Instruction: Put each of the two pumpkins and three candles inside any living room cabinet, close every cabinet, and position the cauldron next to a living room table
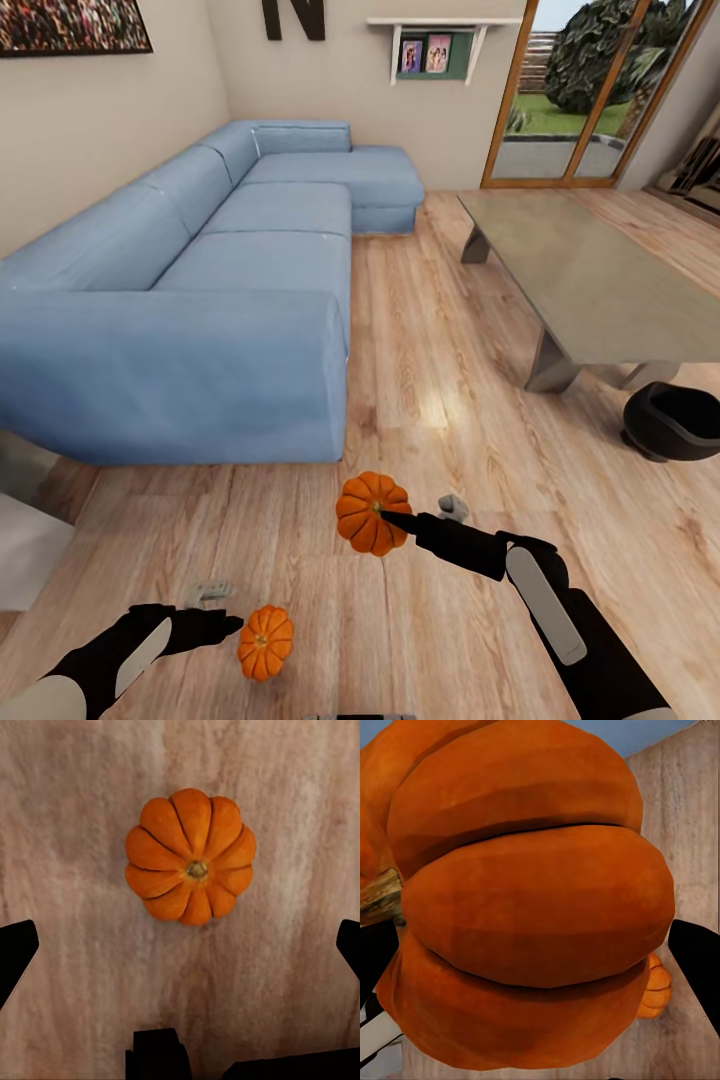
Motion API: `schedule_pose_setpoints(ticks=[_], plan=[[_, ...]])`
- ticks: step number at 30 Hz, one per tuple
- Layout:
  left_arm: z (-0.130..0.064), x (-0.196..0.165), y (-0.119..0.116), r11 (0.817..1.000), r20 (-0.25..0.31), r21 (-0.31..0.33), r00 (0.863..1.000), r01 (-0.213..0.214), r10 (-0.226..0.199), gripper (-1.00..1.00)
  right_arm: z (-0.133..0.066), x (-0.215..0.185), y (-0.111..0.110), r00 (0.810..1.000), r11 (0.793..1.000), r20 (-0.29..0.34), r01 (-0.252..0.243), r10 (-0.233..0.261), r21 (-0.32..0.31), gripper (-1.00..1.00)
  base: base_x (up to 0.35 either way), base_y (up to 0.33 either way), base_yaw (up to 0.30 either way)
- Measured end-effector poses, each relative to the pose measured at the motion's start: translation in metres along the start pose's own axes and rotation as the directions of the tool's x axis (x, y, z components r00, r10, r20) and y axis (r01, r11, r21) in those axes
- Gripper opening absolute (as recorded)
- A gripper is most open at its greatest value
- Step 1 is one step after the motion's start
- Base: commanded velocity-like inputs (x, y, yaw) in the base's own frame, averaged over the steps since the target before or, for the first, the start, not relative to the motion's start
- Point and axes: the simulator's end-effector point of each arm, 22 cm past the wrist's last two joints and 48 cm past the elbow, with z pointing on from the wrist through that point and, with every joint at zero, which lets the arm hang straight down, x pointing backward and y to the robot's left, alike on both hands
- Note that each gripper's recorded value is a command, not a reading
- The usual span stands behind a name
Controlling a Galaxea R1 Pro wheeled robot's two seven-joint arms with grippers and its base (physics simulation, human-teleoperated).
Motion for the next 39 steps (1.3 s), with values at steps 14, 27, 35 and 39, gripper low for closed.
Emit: schedule_pose_setpoints(ticks=[14,27,35,39], plan=[[0.028,0.000,0.010,1.000,0.050,-0.007,0.999,-0.005,0.005,1.00,0.009,0.004,-0.008,0.998,0.998,-0.005,0.055,-0.055,0.043,-1.00,0.000,0.000,0.000],[0.055,0.009,0.016,1.000,0.050,-0.008,0.999,-0.005,0.006,1.00,0.020,0.019,-0.035,0.999,0.997,-0.010,0.050,-0.050,0.054,-1.00,0.000,0.000,0.000],[0.071,0.015,0.020,1.000,0.052,-0.008,0.999,-0.005,0.006,1.00,0.028,0.027,-0.051,0.999,0.997,-0.012,0.051,-0.050,0.059,-1.00,0.000,0.000,0.000],[0.080,0.018,0.022,1.000,0.052,-0.010,0.999,-0.005,0.005,1.00,0.031,0.032,-0.059,0.999,0.997,-0.011,0.051,-0.051,0.059,-1.00,0.000,0.000,0.000]])
